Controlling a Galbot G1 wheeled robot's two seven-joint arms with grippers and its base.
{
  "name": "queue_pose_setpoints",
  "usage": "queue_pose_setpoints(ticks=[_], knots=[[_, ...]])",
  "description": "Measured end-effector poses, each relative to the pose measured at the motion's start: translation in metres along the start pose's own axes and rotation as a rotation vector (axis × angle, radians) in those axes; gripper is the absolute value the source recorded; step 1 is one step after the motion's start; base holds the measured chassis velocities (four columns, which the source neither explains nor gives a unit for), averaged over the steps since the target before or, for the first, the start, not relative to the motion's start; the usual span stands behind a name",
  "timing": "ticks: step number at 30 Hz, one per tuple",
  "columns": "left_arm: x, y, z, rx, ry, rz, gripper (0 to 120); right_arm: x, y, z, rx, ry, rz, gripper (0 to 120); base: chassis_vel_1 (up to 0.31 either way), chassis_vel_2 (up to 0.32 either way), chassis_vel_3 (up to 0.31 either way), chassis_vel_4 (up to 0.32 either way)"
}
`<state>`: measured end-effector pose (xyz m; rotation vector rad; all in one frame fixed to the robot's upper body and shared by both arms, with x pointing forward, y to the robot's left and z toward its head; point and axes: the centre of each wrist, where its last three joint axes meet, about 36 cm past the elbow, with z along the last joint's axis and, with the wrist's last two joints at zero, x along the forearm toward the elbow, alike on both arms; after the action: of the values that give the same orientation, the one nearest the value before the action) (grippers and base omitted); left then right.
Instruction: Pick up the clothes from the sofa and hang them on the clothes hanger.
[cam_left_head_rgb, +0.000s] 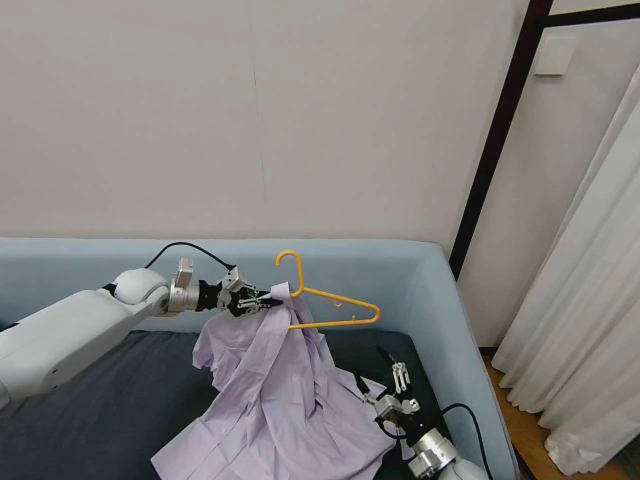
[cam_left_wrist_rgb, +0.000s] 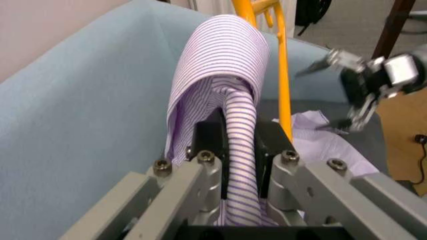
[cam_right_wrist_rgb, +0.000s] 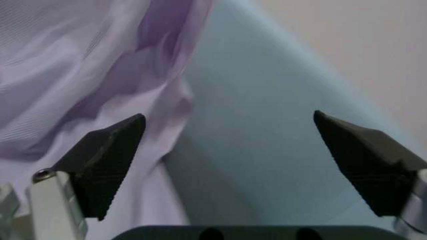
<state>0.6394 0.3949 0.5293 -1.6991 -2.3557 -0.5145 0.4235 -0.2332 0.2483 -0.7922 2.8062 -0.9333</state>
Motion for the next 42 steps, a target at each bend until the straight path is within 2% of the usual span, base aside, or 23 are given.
queue_pose_setpoints(ticks=[1,3,4,9,14,19,32,35,39,42], knots=[[0.002,-0.002,0.002,0.001,-0.002,0.000,8,-0.011,-0.001,0.000,-0.081,0.044,-0.032,100,0.000,0.000,0.000,0.000],[0.006,-0.005,0.004,0.003,-0.008,-0.004,8,-0.035,-0.010,-0.002,-0.163,0.086,-0.068,100,0.000,0.000,0.000,0.000],[0.006,-0.005,0.004,0.003,-0.008,-0.004,8,-0.035,-0.010,-0.002,-0.163,0.086,-0.068,100,0.000,0.000,0.000,0.000],[0.021,-0.011,0.014,0.012,-0.002,-0.011,8,-0.093,-0.043,-0.002,-0.270,0.158,-0.134,100,0.000,0.000,0.000,0.000],[0.022,-0.016,0.019,0.017,-0.009,-0.003,8,-0.114,-0.044,0.018,-0.363,0.243,-0.199,100,0.000,0.000,0.000,0.000],[0.024,-0.020,0.022,0.020,-0.007,0.003,8,-0.131,-0.029,0.034,-0.397,0.310,-0.165,100,0.000,0.000,0.000,0.000],[0.037,-0.025,0.027,0.031,-0.006,-0.006,8,-0.167,-0.007,0.032,-0.385,0.345,-0.114,100,0.000,0.000,0.000,0.000],[0.041,-0.027,0.029,0.036,-0.009,-0.009,8,-0.168,-0.007,0.036,-0.385,0.363,-0.102,90,0.000,0.000,0.000,0.000],[0.043,-0.031,0.032,0.041,-0.007,-0.008,8,-0.166,-0.007,0.038,-0.393,0.373,-0.097,85,0.000,0.000,0.000,0.000],[0.046,-0.033,0.033,0.039,0.001,-0.005,8,-0.161,-0.005,0.042,-0.384,0.371,-0.107,70,0.000,0.000,0.000,0.000]])
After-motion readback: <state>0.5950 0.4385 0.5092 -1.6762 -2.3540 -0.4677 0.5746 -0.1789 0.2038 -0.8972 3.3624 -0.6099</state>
